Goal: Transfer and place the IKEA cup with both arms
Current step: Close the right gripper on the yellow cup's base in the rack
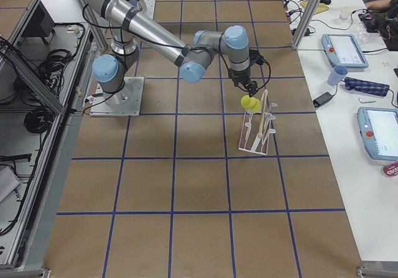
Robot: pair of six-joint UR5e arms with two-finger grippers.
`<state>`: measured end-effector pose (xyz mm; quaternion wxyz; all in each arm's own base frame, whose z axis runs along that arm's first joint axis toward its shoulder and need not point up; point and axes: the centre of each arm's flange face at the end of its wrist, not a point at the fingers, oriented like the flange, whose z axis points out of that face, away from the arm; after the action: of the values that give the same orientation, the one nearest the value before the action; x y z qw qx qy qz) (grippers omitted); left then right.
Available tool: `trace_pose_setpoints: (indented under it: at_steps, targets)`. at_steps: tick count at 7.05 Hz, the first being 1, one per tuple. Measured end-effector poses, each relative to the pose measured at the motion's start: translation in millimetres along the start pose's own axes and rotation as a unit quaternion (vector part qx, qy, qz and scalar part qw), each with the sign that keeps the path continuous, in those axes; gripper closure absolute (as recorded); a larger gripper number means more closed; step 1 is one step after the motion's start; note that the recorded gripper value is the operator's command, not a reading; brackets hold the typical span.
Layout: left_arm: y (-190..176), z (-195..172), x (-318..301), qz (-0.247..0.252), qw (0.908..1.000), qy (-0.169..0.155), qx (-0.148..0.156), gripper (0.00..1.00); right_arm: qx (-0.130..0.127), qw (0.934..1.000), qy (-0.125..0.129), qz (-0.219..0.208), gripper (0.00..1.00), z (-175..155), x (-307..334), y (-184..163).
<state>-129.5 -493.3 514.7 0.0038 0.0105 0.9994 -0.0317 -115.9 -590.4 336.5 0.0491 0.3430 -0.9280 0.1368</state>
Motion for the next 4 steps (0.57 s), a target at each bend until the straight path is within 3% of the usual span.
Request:
trace_pose_setpoints:
  at_steps: [4]
  targets:
    - [0, 0, 0, 0.000, 1.0000, 0.000, 0.000, 0.00, -0.001, 0.9998, 0.005, -0.019, 0.00, 21, 14, 12]
